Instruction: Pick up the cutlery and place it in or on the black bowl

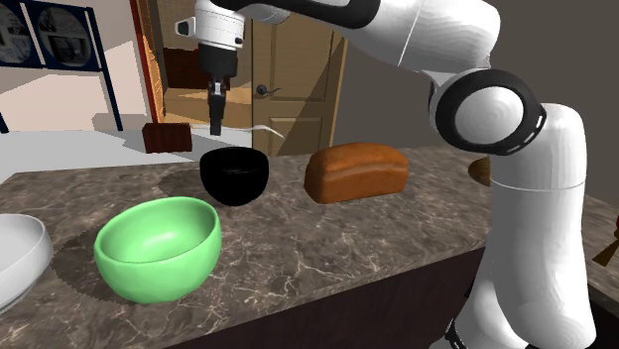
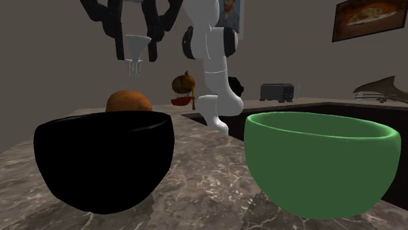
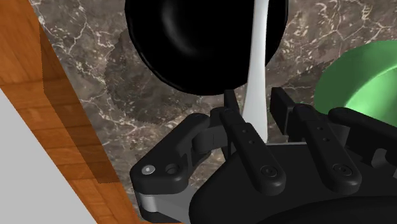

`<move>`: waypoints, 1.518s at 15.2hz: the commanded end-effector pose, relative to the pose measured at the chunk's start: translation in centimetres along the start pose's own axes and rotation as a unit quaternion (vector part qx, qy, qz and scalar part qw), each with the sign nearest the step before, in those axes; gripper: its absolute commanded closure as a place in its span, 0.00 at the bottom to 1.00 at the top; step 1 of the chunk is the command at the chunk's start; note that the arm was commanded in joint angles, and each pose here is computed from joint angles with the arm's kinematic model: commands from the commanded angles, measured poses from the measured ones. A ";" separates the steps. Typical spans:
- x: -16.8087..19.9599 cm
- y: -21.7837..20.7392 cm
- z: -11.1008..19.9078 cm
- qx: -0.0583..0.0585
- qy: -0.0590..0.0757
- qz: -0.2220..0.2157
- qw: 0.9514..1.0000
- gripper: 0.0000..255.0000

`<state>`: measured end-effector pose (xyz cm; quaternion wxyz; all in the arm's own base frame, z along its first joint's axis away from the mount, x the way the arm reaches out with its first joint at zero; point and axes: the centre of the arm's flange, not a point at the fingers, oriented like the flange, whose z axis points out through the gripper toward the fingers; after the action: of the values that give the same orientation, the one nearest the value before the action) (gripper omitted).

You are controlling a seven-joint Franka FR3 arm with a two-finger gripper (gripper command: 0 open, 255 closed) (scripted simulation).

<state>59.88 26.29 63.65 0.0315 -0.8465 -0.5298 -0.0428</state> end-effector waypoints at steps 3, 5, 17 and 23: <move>0.8 3.1 1.6 0.000 0.000 0.000 1.000 1.00; 0.7 3.1 2.6 0.000 0.000 0.000 1.000 1.00; 0.3 3.1 6.4 0.000 0.000 0.000 1.000 1.00; 0.3 3.1 6.4 0.000 0.000 0.000 1.000 0.00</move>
<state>63.08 25.80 57.28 0.0313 -0.8465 -0.5297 -0.0429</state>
